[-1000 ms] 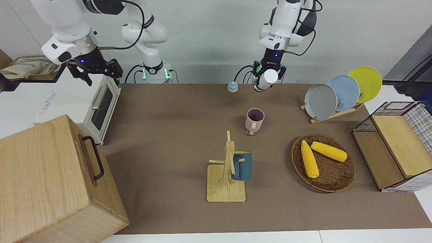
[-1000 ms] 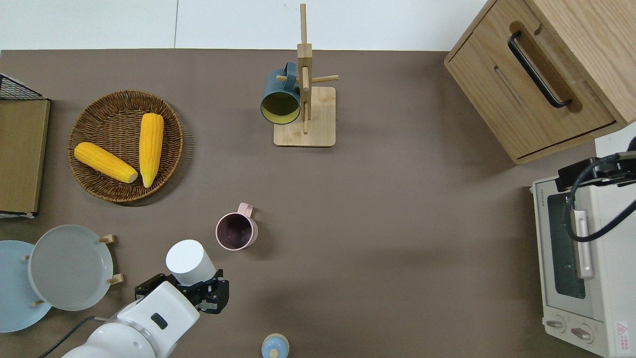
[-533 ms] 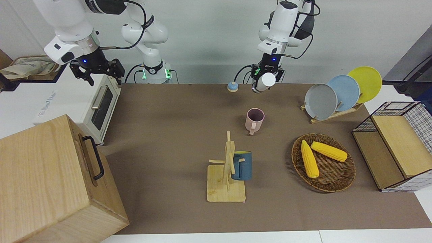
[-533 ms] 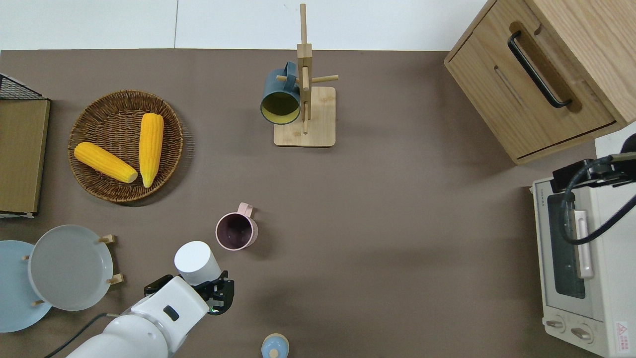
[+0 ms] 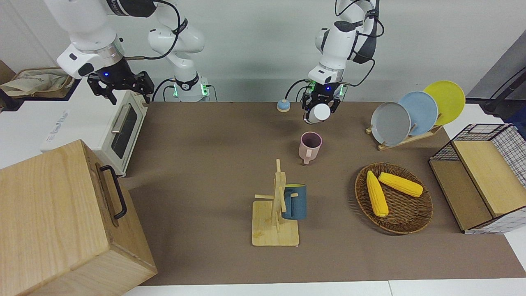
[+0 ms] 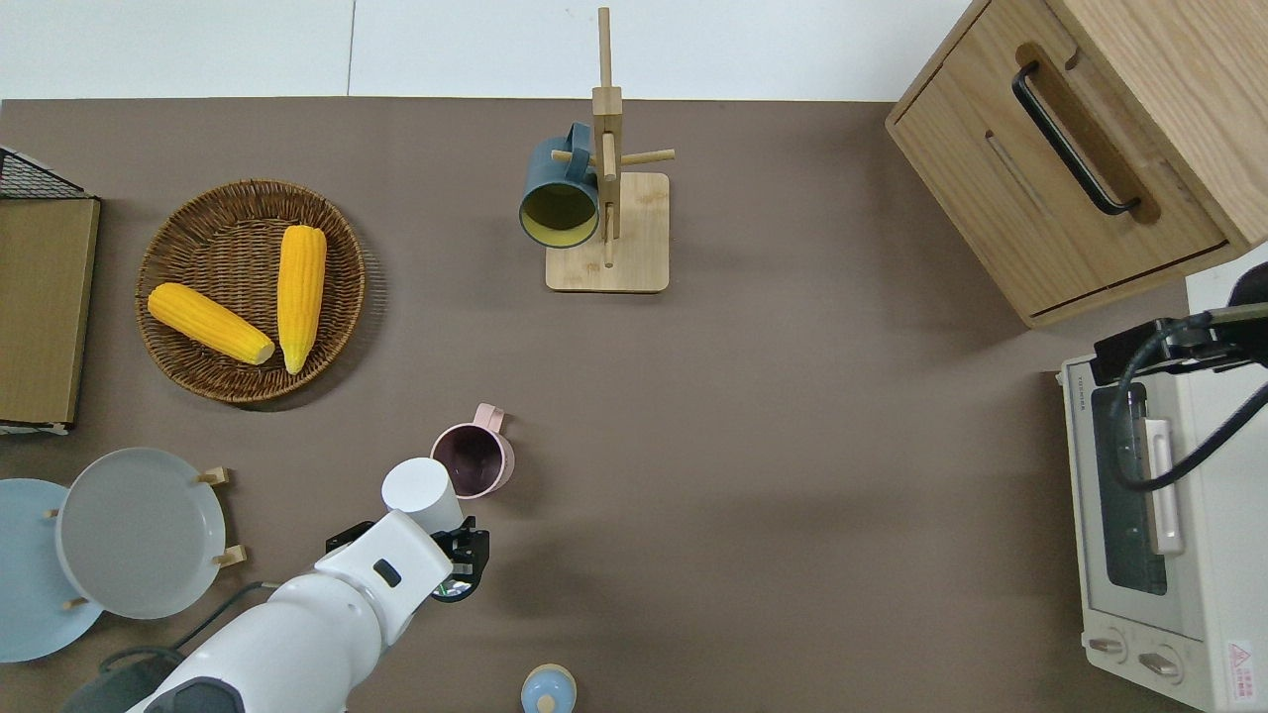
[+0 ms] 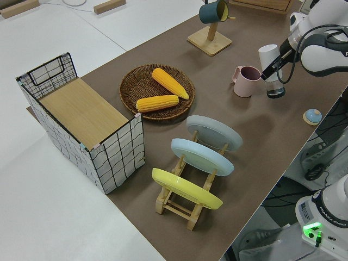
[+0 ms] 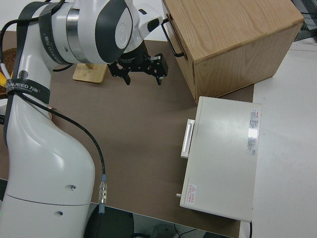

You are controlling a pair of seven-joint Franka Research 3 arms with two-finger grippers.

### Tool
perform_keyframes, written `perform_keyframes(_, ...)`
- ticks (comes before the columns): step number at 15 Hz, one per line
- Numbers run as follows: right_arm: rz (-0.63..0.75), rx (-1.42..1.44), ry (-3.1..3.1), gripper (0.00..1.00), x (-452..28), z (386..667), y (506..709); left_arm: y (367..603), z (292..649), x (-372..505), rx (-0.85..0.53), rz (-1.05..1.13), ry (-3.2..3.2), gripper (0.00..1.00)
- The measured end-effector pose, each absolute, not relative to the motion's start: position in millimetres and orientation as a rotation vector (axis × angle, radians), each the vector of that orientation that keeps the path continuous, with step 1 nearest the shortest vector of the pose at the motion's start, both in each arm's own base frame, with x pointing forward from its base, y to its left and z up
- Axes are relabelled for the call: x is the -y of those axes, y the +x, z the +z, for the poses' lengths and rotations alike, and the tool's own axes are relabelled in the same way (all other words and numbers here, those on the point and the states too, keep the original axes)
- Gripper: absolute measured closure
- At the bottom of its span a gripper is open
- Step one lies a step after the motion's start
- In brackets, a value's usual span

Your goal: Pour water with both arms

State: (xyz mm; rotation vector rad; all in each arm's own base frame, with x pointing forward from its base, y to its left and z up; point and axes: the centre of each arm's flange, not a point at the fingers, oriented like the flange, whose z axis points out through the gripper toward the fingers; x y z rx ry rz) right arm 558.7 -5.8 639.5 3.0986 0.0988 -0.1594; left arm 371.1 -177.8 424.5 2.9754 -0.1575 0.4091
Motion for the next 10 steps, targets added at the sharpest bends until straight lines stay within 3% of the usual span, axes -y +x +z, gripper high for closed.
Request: perform_keyframes(10,-0.159,-0.104,3.099,0.0,4.1,639.7,558.6,381.1,414.3,184.6,0.167,0.232,3.029,0.37)
